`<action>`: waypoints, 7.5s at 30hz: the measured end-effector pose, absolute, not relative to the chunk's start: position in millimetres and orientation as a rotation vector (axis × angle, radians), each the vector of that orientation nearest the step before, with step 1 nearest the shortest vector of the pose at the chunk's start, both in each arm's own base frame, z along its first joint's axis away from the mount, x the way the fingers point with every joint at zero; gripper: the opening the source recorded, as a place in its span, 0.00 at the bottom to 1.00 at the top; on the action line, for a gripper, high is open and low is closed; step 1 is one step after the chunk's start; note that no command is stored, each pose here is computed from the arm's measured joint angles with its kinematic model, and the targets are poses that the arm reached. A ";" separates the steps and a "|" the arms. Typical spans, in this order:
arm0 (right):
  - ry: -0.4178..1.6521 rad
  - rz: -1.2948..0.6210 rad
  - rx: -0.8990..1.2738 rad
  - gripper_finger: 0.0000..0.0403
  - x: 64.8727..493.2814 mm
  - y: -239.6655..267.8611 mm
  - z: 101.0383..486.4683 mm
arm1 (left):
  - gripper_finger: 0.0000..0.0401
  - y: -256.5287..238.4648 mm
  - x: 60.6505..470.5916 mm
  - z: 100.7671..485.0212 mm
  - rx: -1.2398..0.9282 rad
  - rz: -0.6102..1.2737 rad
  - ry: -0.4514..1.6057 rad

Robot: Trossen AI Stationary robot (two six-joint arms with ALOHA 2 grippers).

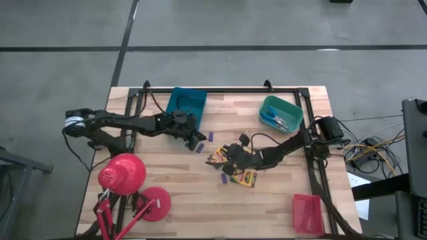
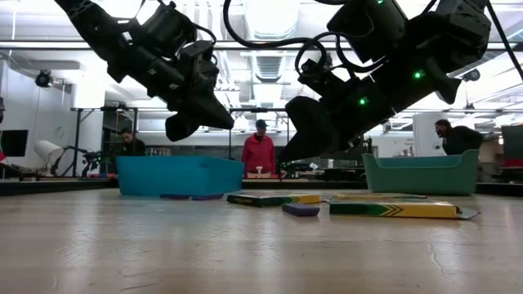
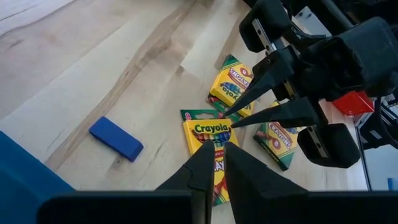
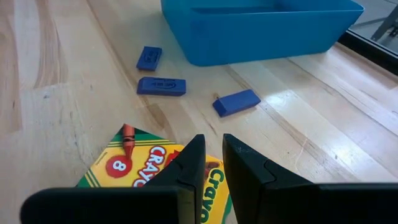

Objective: Pick & Place School Supplies
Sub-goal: Put the yellow crayon box into the blue bin

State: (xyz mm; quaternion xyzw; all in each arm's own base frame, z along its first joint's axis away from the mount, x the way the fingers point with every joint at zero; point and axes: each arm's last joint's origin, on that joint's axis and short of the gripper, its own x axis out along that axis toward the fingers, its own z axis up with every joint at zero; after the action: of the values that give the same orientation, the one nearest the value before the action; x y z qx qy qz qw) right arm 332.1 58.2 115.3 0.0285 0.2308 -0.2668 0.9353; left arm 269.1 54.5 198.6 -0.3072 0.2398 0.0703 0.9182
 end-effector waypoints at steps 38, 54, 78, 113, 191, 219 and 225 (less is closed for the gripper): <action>0.471 -0.545 0.059 0.13 332.0 58.1 115.6 | 0.44 50.6 269.3 196.2 -0.690 0.165 0.509; 0.472 -0.545 0.059 0.13 331.9 58.0 115.5 | 0.44 49.7 271.6 200.0 -0.871 0.177 0.496; 0.471 -0.545 0.059 0.13 331.9 58.0 115.5 | 0.44 40.2 278.6 210.6 -0.634 0.070 0.489; 0.544 -0.331 0.189 0.13 339.3 35.4 113.6 | 0.44 -71.1 266.1 171.1 -1.004 0.496 0.407; 0.829 -0.062 0.090 0.13 378.5 123.5 82.6 | 0.44 -46.5 286.7 141.1 -0.907 0.588 0.419; 0.580 -0.171 -0.166 0.13 389.4 141.7 125.9 | 0.44 -46.6 286.7 141.3 -0.897 0.583 0.422; 0.507 -0.162 -0.149 0.13 386.1 140.5 151.0 | 0.44 -46.5 286.5 141.0 -0.892 0.585 0.426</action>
State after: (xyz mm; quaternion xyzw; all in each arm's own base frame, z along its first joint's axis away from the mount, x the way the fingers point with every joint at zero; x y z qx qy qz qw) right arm 386.1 140.5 151.0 -0.0734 0.2505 -0.0801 0.9620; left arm 286.5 -46.5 141.0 -0.4219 0.2014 0.2766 0.8396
